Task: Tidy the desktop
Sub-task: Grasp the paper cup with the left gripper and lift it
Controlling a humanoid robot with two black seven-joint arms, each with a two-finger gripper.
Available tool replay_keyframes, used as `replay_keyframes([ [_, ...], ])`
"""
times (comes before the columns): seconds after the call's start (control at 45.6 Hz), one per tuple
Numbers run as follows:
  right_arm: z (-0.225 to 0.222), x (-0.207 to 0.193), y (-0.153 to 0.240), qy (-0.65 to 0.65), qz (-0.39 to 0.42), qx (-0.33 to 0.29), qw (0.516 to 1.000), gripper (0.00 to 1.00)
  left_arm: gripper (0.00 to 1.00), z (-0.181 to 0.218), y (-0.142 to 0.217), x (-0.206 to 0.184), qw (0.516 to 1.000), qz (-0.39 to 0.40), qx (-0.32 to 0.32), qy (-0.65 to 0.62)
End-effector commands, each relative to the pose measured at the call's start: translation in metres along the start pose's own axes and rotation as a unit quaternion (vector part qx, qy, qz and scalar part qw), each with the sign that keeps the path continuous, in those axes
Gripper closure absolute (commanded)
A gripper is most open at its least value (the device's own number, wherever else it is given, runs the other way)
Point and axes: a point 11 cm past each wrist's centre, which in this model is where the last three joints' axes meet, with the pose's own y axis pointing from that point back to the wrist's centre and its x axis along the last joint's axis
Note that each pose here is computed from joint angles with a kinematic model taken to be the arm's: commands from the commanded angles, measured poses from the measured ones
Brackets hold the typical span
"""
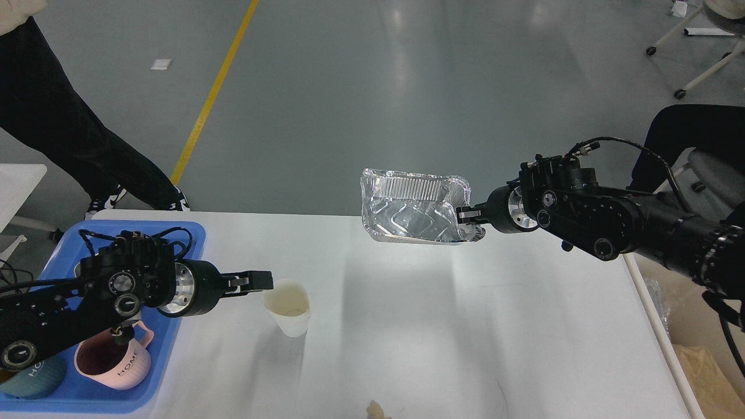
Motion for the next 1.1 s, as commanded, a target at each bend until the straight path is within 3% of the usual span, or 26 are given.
replay_keyframes([
  [0.0,0.001,0.000,0.000,-0.001,0.000,0.000,1.000,1.00,0.20,-0.001,-0.014,-0.003,1.000,0.001,0.016,-0.017],
  [0.438,0.000,0.001,0.001,-0.007,0.003,0.004,1.000,1.00,0.46,0.013,-0.045,-0.011,0.999,0.001,0.026,-0.041],
  [0.657,0.000,0.001,0.000,-0.007,0.003,0.004,1.000,1.00,0.85,0.012,-0.051,-0.012,0.998,0.006,0.037,-0.055],
  [0.767,0.000,0.001,0.001,-0.007,0.004,0.003,1.000,1.00,0.96,0.017,-0.053,-0.015,0.998,0.000,0.032,-0.058],
  [0.942,0.006,0.002,0.003,-0.010,0.005,-0.001,1.000,1.00,1.00,0.010,-0.045,-0.015,0.997,-0.020,0.035,-0.071],
  [1.074,0.009,0.002,0.004,-0.011,0.006,-0.003,1.000,1.00,1.00,0.006,-0.016,-0.002,0.995,-0.034,0.027,-0.091],
])
